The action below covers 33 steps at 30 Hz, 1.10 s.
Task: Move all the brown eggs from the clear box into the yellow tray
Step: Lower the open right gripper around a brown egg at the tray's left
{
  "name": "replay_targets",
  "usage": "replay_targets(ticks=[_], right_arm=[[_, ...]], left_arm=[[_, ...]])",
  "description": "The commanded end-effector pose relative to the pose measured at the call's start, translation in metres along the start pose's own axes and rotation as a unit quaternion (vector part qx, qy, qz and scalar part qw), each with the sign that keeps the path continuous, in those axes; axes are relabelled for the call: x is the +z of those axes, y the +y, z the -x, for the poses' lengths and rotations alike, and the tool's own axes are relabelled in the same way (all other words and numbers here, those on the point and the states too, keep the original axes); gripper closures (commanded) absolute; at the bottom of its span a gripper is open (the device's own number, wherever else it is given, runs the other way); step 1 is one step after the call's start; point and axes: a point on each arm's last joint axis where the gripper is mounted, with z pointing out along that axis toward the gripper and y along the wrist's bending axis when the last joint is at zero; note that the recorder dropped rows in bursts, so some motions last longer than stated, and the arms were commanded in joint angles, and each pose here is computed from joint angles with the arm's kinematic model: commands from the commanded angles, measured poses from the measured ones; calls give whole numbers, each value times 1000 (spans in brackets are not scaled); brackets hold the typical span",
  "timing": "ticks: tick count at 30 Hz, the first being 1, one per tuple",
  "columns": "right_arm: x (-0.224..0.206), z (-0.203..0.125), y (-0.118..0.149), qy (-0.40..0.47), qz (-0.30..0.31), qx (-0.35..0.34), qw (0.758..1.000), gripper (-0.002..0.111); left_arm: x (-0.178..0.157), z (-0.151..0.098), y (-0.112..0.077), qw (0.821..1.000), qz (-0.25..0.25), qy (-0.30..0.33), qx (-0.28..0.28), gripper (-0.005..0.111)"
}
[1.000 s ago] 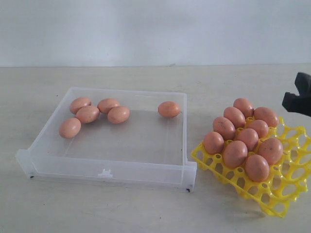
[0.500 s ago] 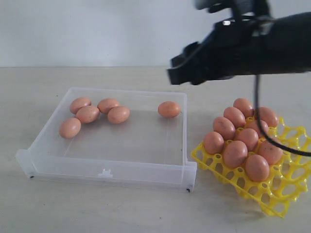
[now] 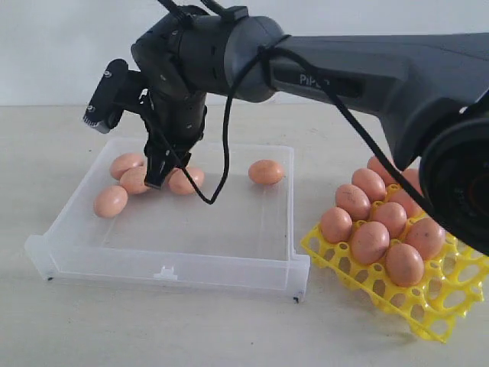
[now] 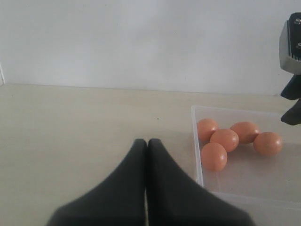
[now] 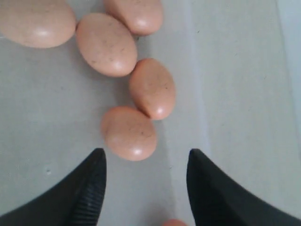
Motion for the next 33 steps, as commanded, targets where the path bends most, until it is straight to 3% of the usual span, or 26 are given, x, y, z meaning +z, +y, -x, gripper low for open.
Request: replay_targets(ticks=[1, 10, 13, 14, 17, 18, 23, 28, 33], right_arm=[[-4, -1, 3, 5, 32, -144, 989, 58], [19, -7, 15, 28, 62, -145, 987, 58], [29, -8, 17, 20, 59, -182, 981, 57], [33, -6, 17, 10, 51, -187, 981, 53], [48, -5, 14, -17, 27, -185, 982, 27], [51, -7, 15, -15, 28, -185, 982, 28], [62, -17, 13, 7, 39, -182, 983, 51], [64, -17, 9, -8, 30, -175, 984, 51], [75, -21, 11, -5, 34, -157, 987, 38]], left_arm=[[0, -1, 0, 1000, 1, 0, 2, 111], [0, -1, 0, 1000, 1, 0, 2, 111], [0, -1, 0, 1000, 1, 0, 2, 111], [0, -1, 0, 1000, 1, 0, 2, 111], [0, -1, 0, 1000, 1, 0, 2, 111], [0, -1, 0, 1000, 1, 0, 2, 111], [0, -1, 0, 1000, 1, 0, 2, 111], [0, -1, 0, 1000, 1, 0, 2, 111], [0, -1, 0, 1000, 1, 0, 2, 111]])
